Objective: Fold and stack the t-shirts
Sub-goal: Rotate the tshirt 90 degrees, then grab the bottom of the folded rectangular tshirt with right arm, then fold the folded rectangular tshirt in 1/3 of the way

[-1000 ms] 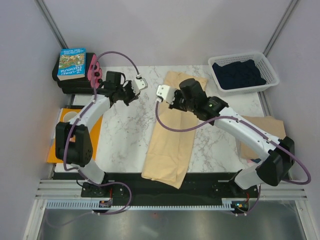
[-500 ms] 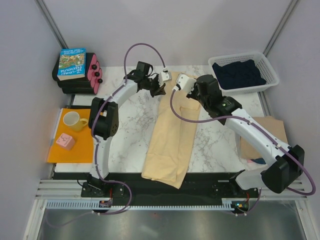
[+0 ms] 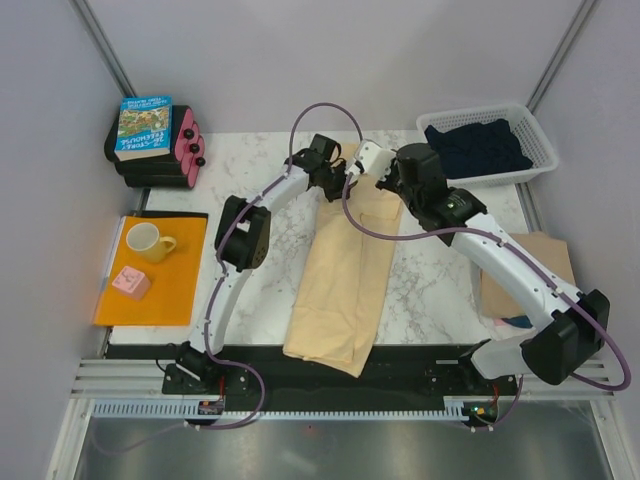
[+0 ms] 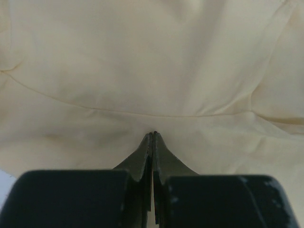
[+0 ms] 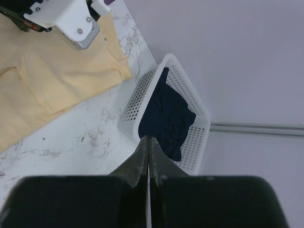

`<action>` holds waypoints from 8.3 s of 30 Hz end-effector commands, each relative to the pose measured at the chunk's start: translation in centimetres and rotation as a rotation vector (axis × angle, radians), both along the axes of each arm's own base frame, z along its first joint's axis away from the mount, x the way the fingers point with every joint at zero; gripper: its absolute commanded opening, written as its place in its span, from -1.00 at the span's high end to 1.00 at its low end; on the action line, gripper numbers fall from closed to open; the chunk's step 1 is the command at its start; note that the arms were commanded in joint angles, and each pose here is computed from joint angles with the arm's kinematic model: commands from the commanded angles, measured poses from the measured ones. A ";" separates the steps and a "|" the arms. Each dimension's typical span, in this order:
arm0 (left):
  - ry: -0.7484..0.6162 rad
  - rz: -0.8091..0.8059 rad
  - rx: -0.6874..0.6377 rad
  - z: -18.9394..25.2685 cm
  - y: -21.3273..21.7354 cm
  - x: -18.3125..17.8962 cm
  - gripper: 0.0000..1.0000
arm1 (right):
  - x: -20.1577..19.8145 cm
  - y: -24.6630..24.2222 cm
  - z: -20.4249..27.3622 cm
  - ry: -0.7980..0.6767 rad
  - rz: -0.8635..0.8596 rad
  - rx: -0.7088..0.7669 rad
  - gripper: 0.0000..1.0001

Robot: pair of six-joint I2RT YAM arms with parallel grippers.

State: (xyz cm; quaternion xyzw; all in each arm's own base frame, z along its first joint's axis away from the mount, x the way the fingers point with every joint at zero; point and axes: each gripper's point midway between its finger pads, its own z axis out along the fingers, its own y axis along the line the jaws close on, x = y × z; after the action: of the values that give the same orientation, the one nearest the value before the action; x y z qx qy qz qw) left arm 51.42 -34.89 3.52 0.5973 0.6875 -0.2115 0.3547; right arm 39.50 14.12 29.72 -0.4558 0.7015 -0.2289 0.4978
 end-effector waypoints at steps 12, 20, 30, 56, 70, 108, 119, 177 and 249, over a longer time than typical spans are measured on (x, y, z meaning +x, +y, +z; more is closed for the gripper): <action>-0.162 0.255 0.359 -4.2 7.3 5.7 0.96 | 2.1 1.8 2.0 -0.053 0.014 0.087 1.00; -0.136 0.509 0.404 -2.9 14.3 8.2 0.96 | 2.4 2.6 1.6 -0.045 0.031 0.115 1.00; -0.077 0.550 0.322 -1.1 14.8 7.6 0.46 | 1.9 3.3 -0.9 0.023 0.087 0.087 0.56; -0.466 0.982 0.290 27.1 30.7 -1.8 -0.15 | -20.2 16.5 -23.6 0.916 0.853 -0.137 -0.25; -0.412 1.000 0.304 25.9 31.4 -5.7 -0.10 | -25.2 19.3 -27.8 0.921 0.788 -0.133 -0.25; -0.415 0.982 0.319 25.7 31.3 -5.9 -0.06 | -26.9 23.0 -28.2 0.894 0.761 -0.080 -0.31; -0.423 0.980 0.307 26.2 31.2 -5.9 -0.05 | -26.4 22.4 -30.7 0.891 0.711 -0.104 -0.21; -0.432 0.879 0.347 24.9 31.9 -9.9 0.05 | -1.3 22.8 -13.5 0.205 0.831 -0.479 1.00; -0.297 0.689 0.341 18.6 29.4 -9.8 0.12 | -2.8 19.3 -23.2 0.637 0.676 -0.035 1.00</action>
State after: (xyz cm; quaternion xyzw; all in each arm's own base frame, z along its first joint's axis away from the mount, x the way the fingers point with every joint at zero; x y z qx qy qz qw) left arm 40.77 -5.40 20.71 0.4029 0.8260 0.1165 0.3765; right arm 35.65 31.67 6.76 -0.7218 0.6303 0.0722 0.2765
